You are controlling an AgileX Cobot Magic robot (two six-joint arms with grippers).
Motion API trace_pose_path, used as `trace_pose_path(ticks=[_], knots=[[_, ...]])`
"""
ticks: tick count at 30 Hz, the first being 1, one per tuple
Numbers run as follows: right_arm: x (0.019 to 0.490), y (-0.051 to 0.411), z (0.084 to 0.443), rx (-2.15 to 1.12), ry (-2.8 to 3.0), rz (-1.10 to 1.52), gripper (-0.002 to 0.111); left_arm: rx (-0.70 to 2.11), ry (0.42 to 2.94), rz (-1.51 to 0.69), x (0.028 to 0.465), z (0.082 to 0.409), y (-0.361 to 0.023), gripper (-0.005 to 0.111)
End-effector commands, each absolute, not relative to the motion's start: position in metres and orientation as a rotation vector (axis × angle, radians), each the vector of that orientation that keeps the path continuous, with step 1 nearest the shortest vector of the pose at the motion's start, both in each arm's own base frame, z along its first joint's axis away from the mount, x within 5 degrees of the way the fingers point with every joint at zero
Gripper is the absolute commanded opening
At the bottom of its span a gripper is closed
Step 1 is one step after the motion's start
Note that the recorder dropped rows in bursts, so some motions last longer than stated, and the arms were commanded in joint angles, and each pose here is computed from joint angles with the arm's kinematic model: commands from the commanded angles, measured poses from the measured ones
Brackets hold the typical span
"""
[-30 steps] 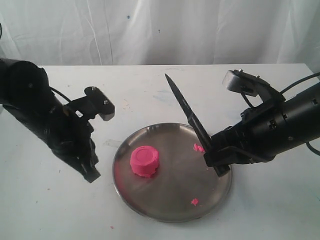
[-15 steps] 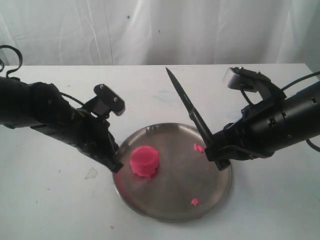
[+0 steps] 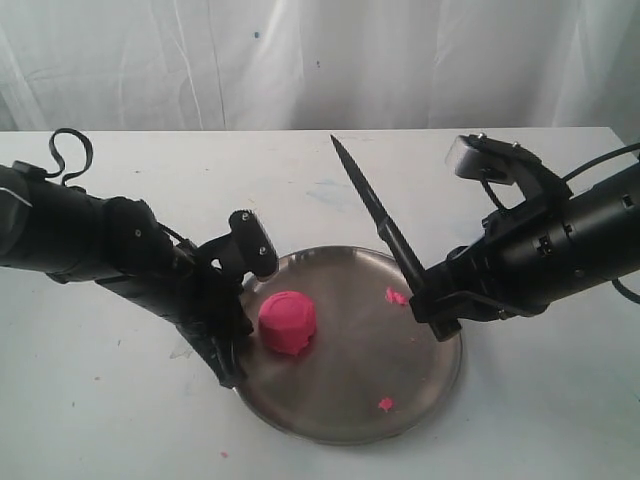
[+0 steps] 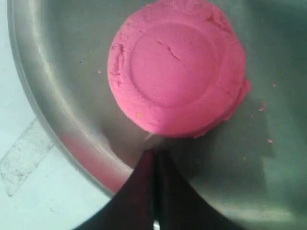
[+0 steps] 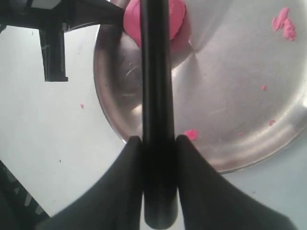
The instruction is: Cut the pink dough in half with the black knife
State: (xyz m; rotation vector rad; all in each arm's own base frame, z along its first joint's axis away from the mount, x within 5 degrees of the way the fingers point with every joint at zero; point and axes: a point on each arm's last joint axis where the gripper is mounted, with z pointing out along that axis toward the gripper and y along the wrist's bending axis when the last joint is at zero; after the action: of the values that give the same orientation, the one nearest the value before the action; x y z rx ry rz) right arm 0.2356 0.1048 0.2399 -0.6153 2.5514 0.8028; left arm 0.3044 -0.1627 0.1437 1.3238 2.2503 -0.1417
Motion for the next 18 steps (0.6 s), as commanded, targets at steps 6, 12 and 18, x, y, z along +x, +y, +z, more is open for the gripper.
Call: trace_pose_path(ticks=[6,12,18], knots=[[0.235,0.104,0.241,-0.626,2.543,0.806,0.000,1.383,2.242,-0.235,0.298,0.146,-0.189,0.000],[0.234,0.102,0.240,-0.654,2.551,0.776,0.000,1.414,2.212,-0.258,0.300,0.151,-0.202,0.000],[0.237,0.098,0.238,-0.687,2.545,0.690,0.000,1.454,2.156,-0.212,0.300,0.162,-0.199,0.000]])
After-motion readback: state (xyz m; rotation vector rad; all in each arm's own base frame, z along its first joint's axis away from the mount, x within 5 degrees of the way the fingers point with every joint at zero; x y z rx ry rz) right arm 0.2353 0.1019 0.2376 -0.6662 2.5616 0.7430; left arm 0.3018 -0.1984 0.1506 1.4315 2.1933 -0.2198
